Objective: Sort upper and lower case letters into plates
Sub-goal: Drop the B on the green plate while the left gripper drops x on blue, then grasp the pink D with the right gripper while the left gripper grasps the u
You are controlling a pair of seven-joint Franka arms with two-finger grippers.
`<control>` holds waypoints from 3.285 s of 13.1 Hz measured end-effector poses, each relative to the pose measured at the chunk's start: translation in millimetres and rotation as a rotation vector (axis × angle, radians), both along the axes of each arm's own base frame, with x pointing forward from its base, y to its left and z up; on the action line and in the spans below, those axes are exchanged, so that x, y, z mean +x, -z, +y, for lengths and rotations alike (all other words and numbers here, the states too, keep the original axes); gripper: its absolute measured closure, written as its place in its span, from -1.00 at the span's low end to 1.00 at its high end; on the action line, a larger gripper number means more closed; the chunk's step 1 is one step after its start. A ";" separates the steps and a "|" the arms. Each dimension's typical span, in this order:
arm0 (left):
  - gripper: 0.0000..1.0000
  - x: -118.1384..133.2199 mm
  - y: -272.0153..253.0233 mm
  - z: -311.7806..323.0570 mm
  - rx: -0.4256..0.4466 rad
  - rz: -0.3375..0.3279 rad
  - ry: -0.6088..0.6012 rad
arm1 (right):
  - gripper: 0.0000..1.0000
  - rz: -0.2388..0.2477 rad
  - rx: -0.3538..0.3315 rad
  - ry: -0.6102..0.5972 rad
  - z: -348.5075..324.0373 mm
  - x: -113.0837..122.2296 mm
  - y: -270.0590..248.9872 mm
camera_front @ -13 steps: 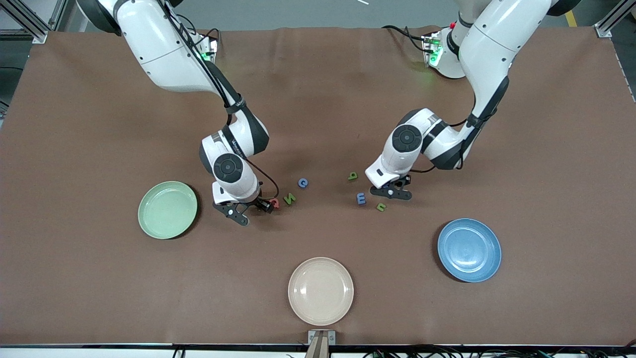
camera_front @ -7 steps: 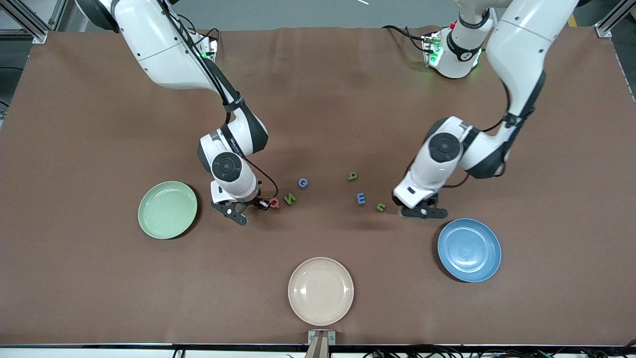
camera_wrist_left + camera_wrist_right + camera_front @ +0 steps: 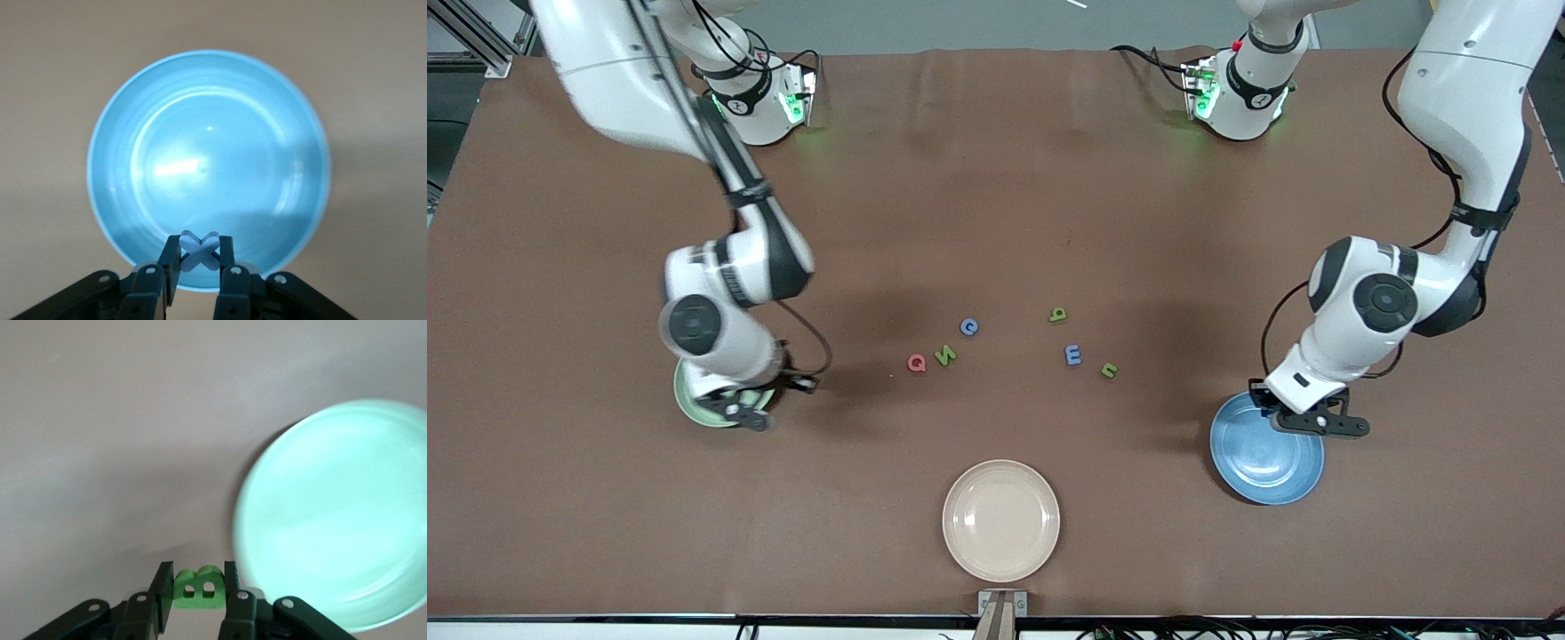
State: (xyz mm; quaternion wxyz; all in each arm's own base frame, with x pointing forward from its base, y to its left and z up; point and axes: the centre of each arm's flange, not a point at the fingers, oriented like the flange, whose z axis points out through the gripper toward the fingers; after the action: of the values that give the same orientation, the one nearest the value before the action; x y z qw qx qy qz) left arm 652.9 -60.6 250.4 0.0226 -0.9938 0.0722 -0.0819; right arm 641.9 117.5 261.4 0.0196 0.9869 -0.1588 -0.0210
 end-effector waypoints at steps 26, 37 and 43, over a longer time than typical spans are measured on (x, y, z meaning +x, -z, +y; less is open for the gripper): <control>-0.66 -78.5 58.8 -240.7 -0.178 0.131 -0.773 | -1.00 -0.056 0.085 0.303 228.2 -59.8 77.0; -0.24 -78.0 75.4 -256.2 -0.189 0.155 -0.817 | 0.21 -0.064 0.047 0.283 233.9 -61.9 81.4; 0.38 -75.4 73.3 -254.1 -0.177 0.143 -0.802 | 0.20 -0.010 -0.005 0.210 161.1 -23.7 47.5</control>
State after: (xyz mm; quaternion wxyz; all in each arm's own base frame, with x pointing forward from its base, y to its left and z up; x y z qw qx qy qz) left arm 577.6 -314.6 177.1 -0.0378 -0.9444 -0.3267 -0.0033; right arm 618.3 278.6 213.9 0.0191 0.9648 -0.2616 -0.0178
